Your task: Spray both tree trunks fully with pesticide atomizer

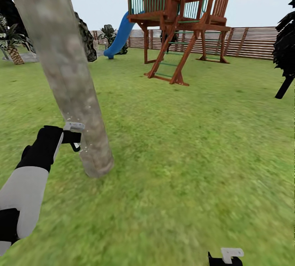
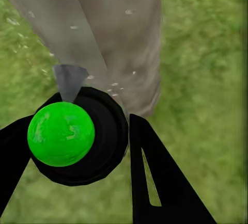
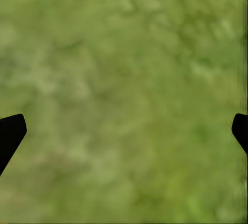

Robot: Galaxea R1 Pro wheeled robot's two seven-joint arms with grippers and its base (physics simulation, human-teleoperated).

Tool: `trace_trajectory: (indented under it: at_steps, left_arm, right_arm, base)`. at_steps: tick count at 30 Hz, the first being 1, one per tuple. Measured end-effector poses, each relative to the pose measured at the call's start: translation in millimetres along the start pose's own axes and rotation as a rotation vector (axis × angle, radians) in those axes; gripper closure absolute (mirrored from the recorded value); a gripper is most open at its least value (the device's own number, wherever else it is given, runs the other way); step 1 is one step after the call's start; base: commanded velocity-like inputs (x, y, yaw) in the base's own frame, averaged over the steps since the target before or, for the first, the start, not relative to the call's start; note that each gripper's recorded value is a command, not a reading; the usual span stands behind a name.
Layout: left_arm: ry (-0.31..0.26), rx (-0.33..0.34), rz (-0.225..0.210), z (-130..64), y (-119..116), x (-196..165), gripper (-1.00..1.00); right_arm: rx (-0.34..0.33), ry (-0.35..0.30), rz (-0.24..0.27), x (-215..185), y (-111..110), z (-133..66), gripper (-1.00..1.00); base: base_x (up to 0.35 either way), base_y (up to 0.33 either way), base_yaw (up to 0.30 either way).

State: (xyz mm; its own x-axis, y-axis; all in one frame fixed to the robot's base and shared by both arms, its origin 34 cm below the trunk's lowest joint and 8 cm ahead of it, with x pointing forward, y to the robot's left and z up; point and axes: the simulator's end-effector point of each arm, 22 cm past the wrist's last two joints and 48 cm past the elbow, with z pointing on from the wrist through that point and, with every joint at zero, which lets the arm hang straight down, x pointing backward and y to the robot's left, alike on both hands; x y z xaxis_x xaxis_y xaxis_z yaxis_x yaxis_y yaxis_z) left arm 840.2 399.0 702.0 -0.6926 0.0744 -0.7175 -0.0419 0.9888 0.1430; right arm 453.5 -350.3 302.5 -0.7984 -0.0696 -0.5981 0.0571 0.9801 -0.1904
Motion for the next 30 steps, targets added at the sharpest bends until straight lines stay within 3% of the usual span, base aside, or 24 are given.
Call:
trace_trajectory:
  at_steps: [5,16,27,30]
  left_arm:
    - [0.001,-0.001,-0.002,0.0,1,0,1.00]
    - [0.007,-0.008,-0.007,0.8,7,4,1.00]
    - [0.024,-0.013,-0.006,4.1,7,13,1.00]
    - [0.063,-0.030,-0.005,9.7,16,41,1.00]
  right_arm:
    - [0.000,0.000,0.000,0,0,-0.1,-1.00]
    - [-0.001,-0.001,-0.001,-1,0,0.1,-1.00]
    - [-0.004,0.000,0.000,0,2,-0.3,-1.00]
    - [-0.005,0.000,0.000,0,2,-0.2,-1.00]
  base:
    - [0.000,-0.274,0.070]
    - [0.008,-0.274,0.267]
    - [0.157,-0.255,0.080]
    - [0.199,-0.231,0.271]
